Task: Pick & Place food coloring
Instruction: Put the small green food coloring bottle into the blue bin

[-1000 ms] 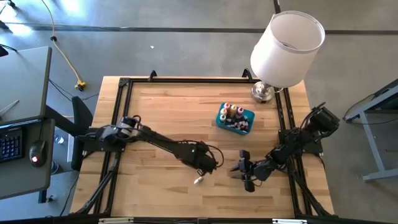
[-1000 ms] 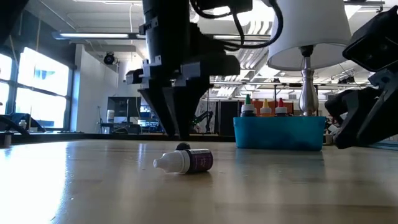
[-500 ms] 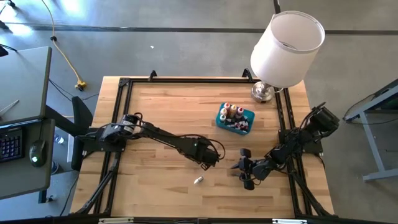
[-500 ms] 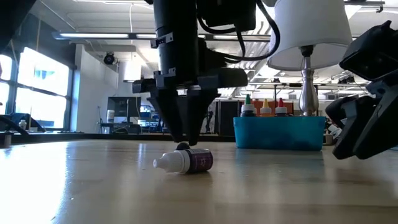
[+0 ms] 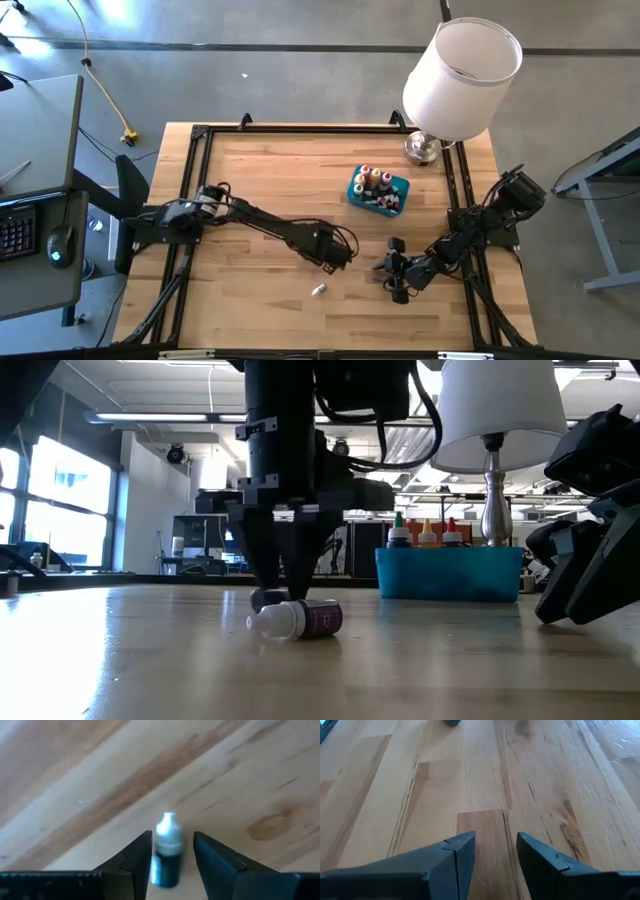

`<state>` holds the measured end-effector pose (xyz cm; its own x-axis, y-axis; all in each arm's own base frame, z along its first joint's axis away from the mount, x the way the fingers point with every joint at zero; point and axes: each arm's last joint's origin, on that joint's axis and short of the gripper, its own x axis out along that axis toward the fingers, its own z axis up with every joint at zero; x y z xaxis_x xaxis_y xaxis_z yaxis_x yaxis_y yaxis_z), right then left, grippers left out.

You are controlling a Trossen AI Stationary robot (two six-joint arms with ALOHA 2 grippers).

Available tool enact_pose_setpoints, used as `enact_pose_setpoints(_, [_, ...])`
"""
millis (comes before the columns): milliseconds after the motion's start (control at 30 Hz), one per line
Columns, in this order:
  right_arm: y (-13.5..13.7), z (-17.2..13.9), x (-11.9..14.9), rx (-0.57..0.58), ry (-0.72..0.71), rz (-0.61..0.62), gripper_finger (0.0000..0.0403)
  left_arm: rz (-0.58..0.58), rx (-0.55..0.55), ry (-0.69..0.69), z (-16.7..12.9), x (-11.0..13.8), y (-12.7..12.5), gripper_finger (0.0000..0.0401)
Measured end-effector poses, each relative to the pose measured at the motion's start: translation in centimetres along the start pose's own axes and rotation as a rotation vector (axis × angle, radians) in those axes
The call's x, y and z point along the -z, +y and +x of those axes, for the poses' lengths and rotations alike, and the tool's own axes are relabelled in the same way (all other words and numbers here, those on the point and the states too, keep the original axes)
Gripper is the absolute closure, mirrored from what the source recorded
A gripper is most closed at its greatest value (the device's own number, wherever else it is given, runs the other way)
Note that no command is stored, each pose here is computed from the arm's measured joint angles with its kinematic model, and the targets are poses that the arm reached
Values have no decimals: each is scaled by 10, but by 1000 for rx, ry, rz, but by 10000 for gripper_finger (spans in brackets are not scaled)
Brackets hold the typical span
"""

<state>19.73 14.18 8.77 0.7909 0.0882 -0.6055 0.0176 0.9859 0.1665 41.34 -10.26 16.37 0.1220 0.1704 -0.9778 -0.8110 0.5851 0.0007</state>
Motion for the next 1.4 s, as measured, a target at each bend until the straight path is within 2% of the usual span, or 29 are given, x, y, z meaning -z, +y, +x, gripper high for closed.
enact_pose_setpoints(133, [0, 0, 0, 1, 1, 0, 265, -9, -33, 15, 2, 7, 1, 261])
enact_pose_setpoints(367, [0, 0, 0, 3, 3, -1, 265, 31, -35, -39, -1, 21, -6, 266])
enact_pose_setpoints(667, [0, 0, 0, 3, 3, 0, 265, 52, -29, -20, -1, 23, -6, 331])
enact_pose_setpoints(800, [0, 0, 0, 2, 3, 0, 265, 79, -27, -20, -2, 23, -7, 342])
enact_pose_setpoints(1200, [0, 0, 0, 1, 3, 2, 265, 127, -20, 13, -1, 24, -6, 266])
enact_pose_setpoints(1400, [0, 0, 0, -2, 5, 1, 265, 127, -10, 46, -2, 25, -6, 259])
